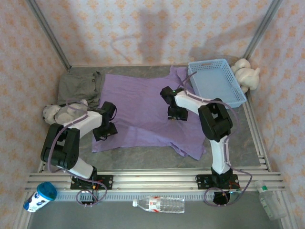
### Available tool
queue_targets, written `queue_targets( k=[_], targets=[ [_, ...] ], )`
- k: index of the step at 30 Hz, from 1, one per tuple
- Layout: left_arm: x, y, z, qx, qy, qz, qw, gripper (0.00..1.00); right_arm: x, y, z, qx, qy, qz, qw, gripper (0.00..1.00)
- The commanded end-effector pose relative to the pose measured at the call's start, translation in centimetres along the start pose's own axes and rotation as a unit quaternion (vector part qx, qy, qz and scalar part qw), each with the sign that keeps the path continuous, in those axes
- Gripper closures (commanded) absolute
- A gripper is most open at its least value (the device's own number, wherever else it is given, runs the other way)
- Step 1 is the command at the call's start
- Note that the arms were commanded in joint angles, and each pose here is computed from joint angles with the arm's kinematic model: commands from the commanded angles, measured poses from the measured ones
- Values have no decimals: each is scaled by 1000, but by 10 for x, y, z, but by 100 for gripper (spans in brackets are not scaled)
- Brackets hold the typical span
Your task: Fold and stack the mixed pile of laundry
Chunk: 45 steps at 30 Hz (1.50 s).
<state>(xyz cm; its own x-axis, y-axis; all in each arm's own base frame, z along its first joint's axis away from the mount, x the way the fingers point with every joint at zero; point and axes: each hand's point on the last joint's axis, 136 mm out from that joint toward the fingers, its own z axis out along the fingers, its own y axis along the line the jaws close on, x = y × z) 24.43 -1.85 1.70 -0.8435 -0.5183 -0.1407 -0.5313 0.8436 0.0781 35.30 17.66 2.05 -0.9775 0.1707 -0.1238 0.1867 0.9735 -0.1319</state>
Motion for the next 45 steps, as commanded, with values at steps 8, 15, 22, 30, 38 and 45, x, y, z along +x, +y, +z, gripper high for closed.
queue_targets(
  k=[8,15,22,30,38,45],
  targets=[
    [12,35,1,-36,26,-37,998,32,-51,83,32,-89,38,-45,994,41],
    [-31,17,-18,-21,-7,-37,999,31,-62,46,-3,-94,30,-29,995,40],
    [-65,-36,-69,97,-27,6,995,30,-70,8,-71,-136,-24,5,990,39],
    [-149,-110,-93,173,-66,-18,983,37,-84,-23,-77,-130,-44,46,989,40],
    [-215,-176,-45,167,-63,-49,983,59,-104,-35,-60,-132,-51,74,987,42],
    [-252,-191,0,117,-60,-69,989,58,-136,-64,-26,-97,-39,132,986,42]
  ],
)
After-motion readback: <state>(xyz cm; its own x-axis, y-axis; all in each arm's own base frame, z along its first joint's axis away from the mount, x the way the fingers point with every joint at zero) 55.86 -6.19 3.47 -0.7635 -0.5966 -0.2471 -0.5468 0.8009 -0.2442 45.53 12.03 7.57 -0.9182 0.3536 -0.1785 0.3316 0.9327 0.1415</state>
